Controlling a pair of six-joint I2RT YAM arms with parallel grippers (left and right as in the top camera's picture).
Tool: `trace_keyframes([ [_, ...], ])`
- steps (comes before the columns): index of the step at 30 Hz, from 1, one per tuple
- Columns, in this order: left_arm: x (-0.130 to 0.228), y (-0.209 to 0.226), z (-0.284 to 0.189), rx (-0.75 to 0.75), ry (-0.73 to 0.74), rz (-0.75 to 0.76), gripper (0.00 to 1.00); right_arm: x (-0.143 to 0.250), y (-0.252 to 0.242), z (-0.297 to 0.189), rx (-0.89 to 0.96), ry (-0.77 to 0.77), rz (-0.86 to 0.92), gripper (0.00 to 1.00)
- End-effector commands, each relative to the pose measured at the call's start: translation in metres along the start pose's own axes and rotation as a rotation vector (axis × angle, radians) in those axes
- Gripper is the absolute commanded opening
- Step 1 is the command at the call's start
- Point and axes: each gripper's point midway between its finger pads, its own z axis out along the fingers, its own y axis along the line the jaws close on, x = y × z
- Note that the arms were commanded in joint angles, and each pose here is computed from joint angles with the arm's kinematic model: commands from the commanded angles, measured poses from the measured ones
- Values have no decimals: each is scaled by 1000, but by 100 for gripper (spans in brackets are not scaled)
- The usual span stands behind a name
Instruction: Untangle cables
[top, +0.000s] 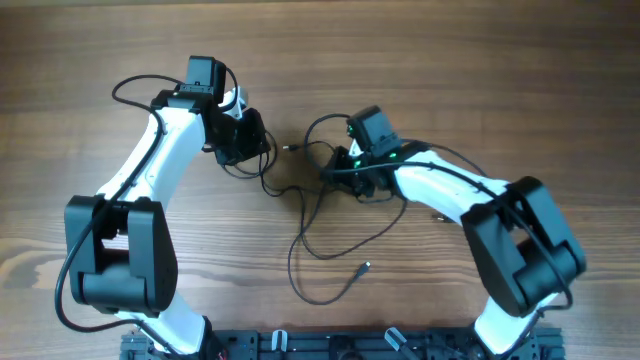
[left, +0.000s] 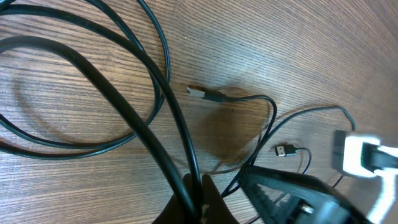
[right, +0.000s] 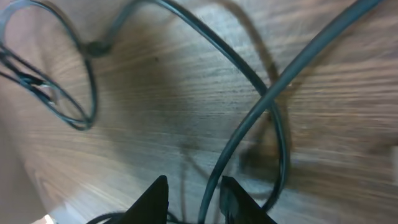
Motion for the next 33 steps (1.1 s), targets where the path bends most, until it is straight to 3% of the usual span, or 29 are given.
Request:
trace_keyframes([
  [1, 2, -2, 4, 11, 15, 25, 4, 2, -18, 15, 58, -1, 78, 29],
  [10, 2, -2, 4, 11, 15, 25, 4, -7, -20, 28, 47, -36, 72, 30],
  [12, 2, -2, 4, 11, 15, 25, 4, -1, -19, 36, 27, 2, 83, 27],
  [15, 2, -2, 4, 11, 15, 25, 4, 7, -27, 51, 31, 39, 140, 4],
  [19, 2, -2, 4, 11, 15, 25, 4, -6, -25, 53, -6, 9, 135, 4],
  [22, 2, -2, 4, 11, 16, 24, 4, -29, 5, 34, -163, -17, 68, 4],
  [27, 6, 0, 4, 4, 30, 13, 4, -81, 75, -63, -478, -174, -88, 5],
  [33, 6, 8, 3, -35, 28, 6, 4, -128, 111, -244, -601, -638, -323, 4],
])
